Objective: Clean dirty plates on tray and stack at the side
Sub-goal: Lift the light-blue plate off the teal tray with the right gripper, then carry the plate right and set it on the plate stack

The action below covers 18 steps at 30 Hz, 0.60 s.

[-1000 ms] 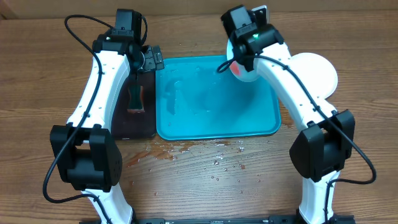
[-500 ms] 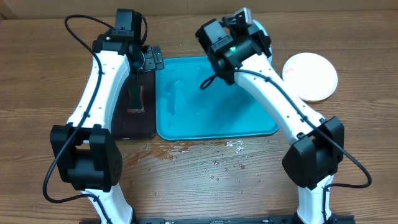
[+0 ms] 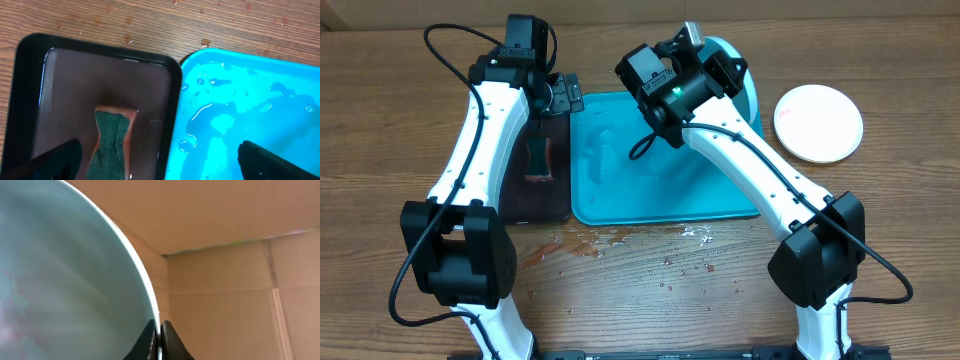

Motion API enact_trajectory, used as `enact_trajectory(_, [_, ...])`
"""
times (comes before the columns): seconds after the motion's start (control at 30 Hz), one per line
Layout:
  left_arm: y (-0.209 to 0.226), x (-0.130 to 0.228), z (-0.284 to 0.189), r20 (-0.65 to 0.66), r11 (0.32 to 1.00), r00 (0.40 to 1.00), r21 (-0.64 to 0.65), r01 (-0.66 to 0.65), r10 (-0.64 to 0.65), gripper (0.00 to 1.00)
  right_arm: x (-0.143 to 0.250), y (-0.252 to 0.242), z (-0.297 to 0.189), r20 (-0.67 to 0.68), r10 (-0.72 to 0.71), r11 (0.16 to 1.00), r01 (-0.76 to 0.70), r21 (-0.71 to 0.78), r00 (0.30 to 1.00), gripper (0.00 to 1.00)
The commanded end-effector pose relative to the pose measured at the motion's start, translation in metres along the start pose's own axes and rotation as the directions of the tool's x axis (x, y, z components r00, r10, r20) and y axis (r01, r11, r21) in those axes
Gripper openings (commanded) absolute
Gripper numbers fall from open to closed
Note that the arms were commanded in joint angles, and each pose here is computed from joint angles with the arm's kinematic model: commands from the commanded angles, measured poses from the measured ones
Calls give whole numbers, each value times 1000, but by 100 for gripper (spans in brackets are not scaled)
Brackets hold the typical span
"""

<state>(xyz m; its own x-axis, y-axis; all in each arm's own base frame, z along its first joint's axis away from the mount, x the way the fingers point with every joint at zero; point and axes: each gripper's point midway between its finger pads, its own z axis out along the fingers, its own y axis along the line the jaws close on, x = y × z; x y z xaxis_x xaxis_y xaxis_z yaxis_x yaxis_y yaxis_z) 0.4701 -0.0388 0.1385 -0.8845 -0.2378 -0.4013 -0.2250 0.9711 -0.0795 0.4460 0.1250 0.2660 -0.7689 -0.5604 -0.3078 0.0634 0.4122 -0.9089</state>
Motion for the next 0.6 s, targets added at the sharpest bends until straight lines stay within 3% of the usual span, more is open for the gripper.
enact_trajectory(0.0, [-4,-11,-15,42,1000,999,23,-5,4,100,1,-52,-10,17,39,988,-41,149,999,4])
enact_trajectory(0.27, [-4,-11,-15,42,1000,999,23,-5,4,100,4,-67,-19,14,-18,963,14,271,1000,4])
enact_trajectory(0.57, [-4,-11,-15,42,1000,999,23,-5,4,100,1,-60,-27,30,-47,964,38,264,998,4])
